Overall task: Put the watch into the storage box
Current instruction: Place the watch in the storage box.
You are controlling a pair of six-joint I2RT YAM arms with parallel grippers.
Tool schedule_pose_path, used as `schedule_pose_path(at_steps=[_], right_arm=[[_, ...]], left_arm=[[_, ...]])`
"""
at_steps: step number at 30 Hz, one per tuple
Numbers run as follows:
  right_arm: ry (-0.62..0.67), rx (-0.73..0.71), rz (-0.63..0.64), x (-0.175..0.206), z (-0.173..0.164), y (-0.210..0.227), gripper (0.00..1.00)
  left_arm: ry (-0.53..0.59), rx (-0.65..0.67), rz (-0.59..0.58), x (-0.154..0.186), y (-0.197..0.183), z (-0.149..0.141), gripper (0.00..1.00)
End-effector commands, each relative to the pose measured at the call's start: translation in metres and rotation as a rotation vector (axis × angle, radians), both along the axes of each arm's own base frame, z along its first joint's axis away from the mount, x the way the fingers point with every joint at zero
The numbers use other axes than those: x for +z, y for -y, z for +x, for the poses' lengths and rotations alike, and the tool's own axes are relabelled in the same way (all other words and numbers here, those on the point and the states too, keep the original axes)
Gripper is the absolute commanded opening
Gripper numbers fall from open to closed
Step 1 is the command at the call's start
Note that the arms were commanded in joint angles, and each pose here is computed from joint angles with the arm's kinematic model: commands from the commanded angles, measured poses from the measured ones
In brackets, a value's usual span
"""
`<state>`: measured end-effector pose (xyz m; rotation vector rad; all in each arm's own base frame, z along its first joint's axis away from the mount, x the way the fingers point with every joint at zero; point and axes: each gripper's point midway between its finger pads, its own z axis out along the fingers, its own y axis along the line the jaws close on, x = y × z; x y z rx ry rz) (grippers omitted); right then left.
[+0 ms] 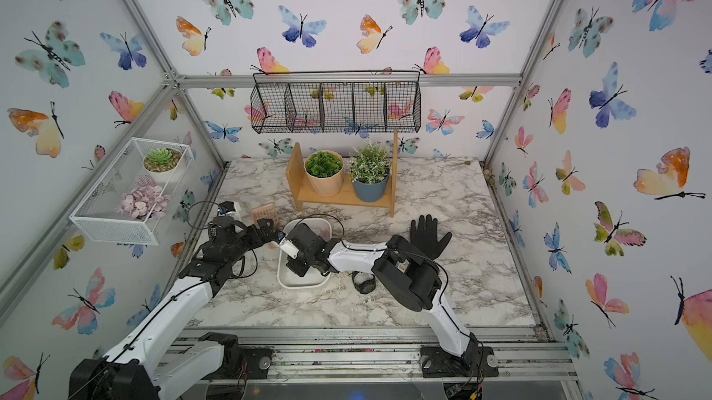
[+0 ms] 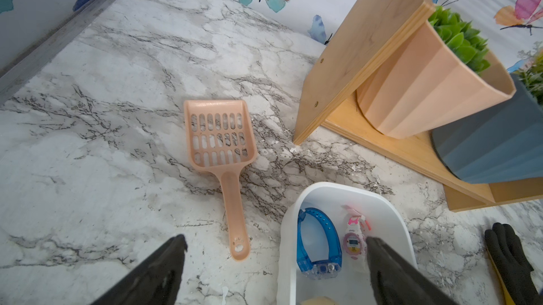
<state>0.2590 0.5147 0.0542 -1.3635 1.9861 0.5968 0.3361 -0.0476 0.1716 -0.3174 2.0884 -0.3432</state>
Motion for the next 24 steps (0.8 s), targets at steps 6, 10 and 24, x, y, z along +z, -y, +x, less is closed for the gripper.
schedule_pose_path(at_steps=[6, 10, 24], right_arm=[[0.021, -0.03, 0.002, -0.001, 0.009, -0.007, 0.18], [0.024, -0.03, 0.008, 0.0, 0.009, -0.007, 0.25], [0.107, -0.08, 0.174, 0.085, -0.001, 0.028, 0.26]], left_arm=[[0.011, -0.017, 0.005, 0.001, 0.002, -0.003, 0.99], [0.01, -0.017, 0.003, 0.0, 0.002, -0.003, 0.98], [0.022, -0.095, 0.011, 0.005, 0.016, -0.003, 0.99]])
